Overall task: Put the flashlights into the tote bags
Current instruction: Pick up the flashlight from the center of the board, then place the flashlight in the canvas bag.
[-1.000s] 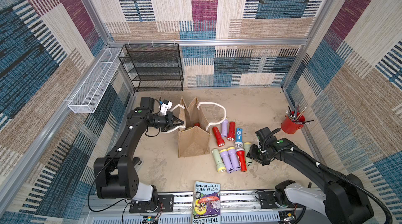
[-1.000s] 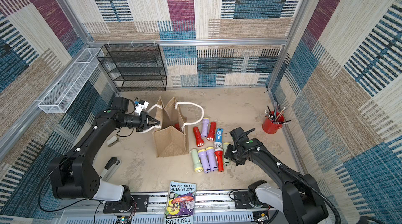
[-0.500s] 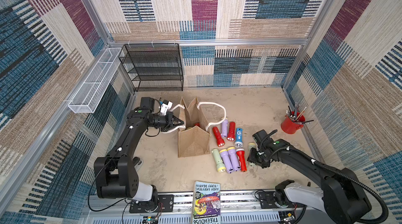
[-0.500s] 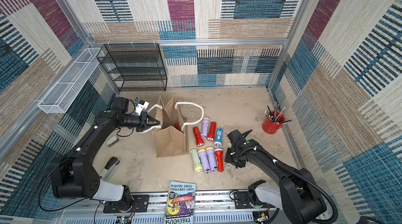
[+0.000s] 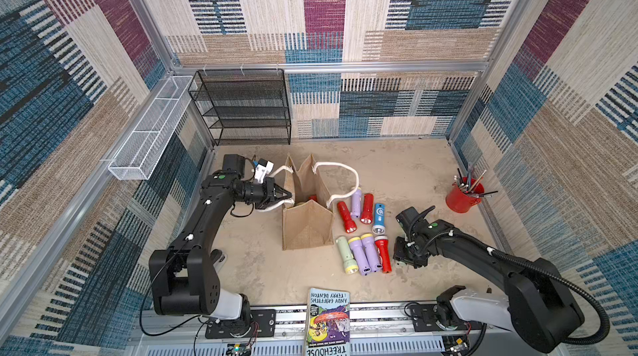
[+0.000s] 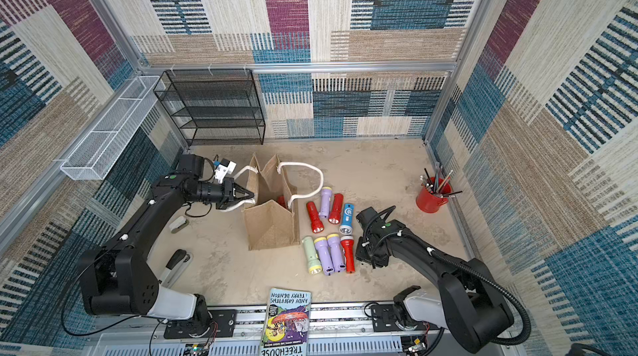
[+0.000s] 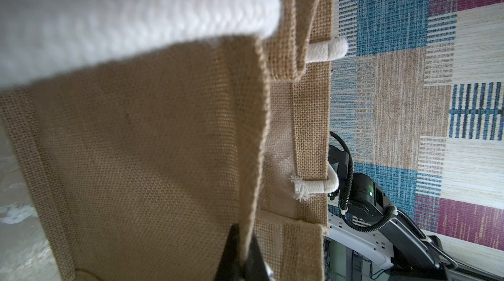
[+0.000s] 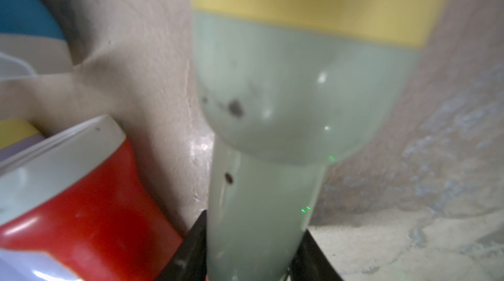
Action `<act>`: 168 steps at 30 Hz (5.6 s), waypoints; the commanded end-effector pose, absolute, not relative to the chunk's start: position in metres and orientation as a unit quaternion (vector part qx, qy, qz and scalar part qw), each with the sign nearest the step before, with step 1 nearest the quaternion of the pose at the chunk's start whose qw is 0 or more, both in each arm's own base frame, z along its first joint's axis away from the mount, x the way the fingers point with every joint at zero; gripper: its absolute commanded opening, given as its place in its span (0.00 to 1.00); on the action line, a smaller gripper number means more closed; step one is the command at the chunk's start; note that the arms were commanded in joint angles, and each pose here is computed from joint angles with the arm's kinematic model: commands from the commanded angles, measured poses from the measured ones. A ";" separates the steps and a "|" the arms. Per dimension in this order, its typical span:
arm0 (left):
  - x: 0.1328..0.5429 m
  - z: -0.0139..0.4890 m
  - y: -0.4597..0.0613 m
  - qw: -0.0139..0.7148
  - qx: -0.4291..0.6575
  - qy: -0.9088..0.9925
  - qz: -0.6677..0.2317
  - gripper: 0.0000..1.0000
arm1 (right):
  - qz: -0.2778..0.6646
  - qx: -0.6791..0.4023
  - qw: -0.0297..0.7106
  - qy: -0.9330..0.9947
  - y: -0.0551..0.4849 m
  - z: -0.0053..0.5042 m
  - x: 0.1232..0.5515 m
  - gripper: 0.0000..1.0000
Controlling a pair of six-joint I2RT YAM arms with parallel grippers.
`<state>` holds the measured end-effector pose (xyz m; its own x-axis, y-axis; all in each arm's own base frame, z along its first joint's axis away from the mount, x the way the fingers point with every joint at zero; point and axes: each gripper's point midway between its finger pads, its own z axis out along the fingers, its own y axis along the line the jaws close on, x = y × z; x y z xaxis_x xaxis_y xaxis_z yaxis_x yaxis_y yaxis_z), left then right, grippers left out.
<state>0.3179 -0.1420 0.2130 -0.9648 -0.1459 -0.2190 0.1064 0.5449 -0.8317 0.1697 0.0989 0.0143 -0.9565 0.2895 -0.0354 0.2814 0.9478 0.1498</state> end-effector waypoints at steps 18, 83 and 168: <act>0.319 0.214 -0.139 0.135 -0.010 0.871 -0.472 0.00 | 0.094 0.109 0.147 0.979 0.120 0.098 0.238 0.26; 0.327 0.212 -0.122 0.151 -0.040 0.875 -0.459 0.00 | 0.341 -0.306 0.277 0.844 0.467 0.275 0.332 0.23; 0.328 0.218 -0.123 0.156 -0.039 0.859 -0.485 0.00 | 0.192 0.058 0.284 0.938 0.140 0.202 0.316 0.65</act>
<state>0.3247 -0.1236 0.2151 -0.9524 -0.2166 -0.2147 0.0723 0.5236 -0.8489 0.3231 0.1673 0.2278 -0.8138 0.1469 -0.5622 -0.1227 0.9023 0.4133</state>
